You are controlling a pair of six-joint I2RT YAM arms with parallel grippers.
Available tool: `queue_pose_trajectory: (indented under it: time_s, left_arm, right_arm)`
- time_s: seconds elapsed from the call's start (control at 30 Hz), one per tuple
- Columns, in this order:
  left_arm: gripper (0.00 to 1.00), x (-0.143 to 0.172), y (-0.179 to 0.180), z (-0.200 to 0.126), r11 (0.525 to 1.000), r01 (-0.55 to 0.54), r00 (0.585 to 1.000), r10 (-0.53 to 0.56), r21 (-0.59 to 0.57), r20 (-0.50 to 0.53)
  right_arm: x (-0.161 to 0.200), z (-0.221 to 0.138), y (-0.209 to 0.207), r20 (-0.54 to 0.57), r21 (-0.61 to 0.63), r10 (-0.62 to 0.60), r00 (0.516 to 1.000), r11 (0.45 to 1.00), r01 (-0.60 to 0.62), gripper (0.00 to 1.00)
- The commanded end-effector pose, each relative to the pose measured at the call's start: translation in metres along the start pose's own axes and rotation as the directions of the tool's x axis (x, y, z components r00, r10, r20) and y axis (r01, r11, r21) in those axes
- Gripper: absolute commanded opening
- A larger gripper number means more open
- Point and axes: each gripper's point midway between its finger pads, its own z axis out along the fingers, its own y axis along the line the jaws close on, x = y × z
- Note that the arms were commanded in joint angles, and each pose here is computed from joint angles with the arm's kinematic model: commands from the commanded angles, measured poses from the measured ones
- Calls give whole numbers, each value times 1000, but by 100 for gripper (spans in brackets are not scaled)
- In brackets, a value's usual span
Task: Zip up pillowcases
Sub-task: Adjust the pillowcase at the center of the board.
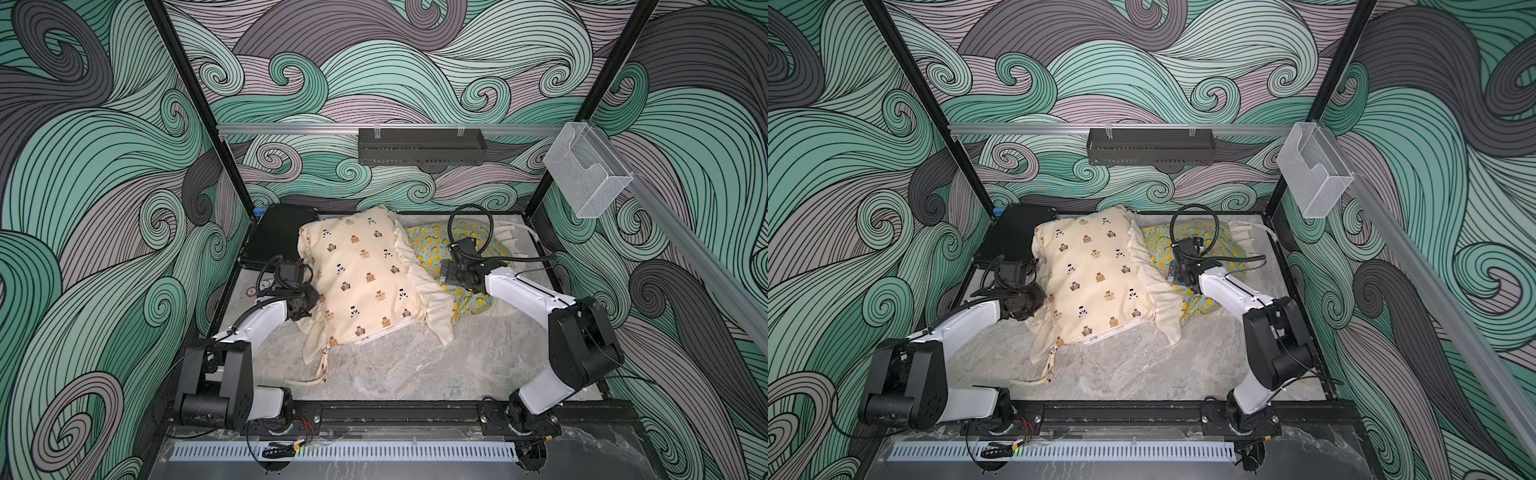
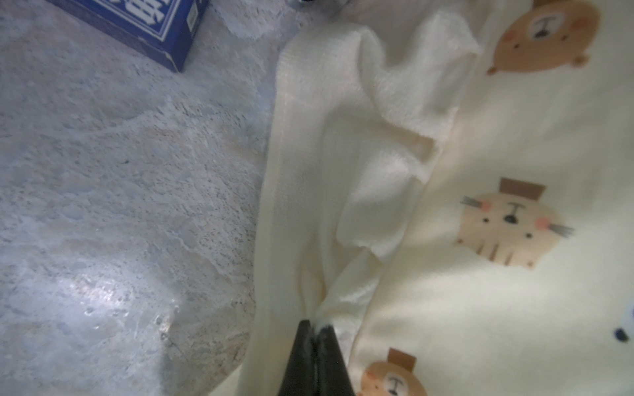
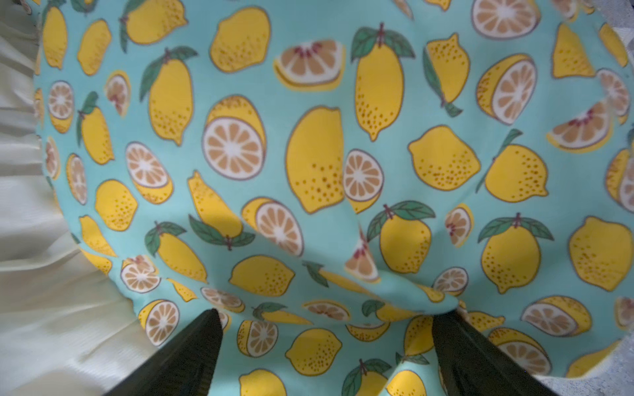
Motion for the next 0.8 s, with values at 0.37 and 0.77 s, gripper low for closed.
queue_pose_trajectory:
  time_s: [0.37,0.77]
  left_arm:
    - [62,48,39,-53,999,4,996,-7,-37,-84]
    - [58,128,36,-63,994,-5,978,28,110,-207]
  right_arm:
    - [49,-82,60,-10,-310,-155,988,940,144,99]
    - [139,-137,122,13,-560,-305,952,787,259,99]
